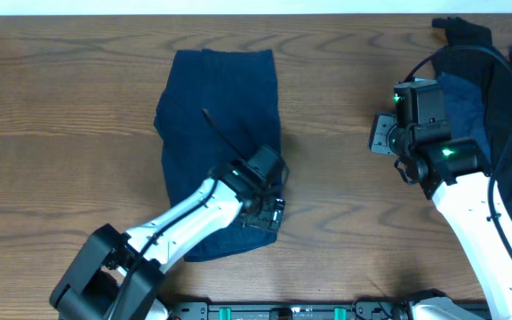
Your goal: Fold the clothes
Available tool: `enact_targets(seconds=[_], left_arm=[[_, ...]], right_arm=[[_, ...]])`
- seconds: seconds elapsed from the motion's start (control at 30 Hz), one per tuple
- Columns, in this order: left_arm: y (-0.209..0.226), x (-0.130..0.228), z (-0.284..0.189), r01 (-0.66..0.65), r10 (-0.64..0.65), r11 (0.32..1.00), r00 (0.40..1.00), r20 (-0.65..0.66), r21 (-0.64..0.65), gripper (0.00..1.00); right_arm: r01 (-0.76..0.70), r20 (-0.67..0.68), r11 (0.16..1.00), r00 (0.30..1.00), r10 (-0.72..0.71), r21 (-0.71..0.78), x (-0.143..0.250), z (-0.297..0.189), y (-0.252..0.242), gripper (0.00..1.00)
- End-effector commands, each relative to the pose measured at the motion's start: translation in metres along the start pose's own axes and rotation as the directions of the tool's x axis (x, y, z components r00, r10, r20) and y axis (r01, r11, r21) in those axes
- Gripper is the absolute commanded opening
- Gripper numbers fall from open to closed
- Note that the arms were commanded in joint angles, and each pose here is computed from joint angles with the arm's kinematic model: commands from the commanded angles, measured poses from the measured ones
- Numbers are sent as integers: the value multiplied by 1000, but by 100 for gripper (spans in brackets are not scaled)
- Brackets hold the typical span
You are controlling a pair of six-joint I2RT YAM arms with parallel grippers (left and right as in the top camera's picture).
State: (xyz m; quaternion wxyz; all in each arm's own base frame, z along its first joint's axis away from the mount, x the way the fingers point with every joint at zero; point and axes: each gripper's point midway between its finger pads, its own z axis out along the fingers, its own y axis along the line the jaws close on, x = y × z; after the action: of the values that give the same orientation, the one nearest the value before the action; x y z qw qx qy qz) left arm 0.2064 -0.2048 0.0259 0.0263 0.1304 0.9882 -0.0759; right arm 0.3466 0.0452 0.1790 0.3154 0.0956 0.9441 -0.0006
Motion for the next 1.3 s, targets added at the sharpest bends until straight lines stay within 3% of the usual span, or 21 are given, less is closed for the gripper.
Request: enact_targets(seconds=[0.0, 0.3, 0.47, 0.7, 0.9, 1.03, 1.17, 1.27], left_arm=[[0, -6, -4, 29, -23, 995, 997, 67, -93, 92], [-7, -10, -5, 86, -53, 980, 983, 176, -181, 91], [-17, -19, -4, 70, -32, 984, 974, 225, -164, 91], [-17, -13, 14, 61, -25, 979, 982, 187, -193, 85], [-12, -8, 19, 58, -24, 974, 987, 157, -218, 56], [-12, -7, 16, 57, -23, 974, 987, 157, -219, 21], [-12, -7, 0, 47, -11, 975, 986, 169, -216, 6], [-5, -10, -25, 55, -2, 968, 977, 213, -245, 6]], right_arm=[[-18, -30, 1000, 999, 18, 5, 5, 7, -2, 58], [-14, -69, 1000, 998, 13, -12, 11, 15, 3, 58], [-14, -68, 1000, 998, 13, -12, 11, 15, 3, 58], [-14, -72, 1000, 997, 13, -11, 12, 15, 3, 58], [-14, -72, 1000, 997, 13, -11, 12, 15, 3, 58], [-14, -72, 1000, 997, 13, -11, 12, 15, 3, 58], [-14, -72, 1000, 997, 13, -11, 12, 15, 3, 58], [-13, -79, 1000, 997, 11, -25, 13, 15, 6, 54]])
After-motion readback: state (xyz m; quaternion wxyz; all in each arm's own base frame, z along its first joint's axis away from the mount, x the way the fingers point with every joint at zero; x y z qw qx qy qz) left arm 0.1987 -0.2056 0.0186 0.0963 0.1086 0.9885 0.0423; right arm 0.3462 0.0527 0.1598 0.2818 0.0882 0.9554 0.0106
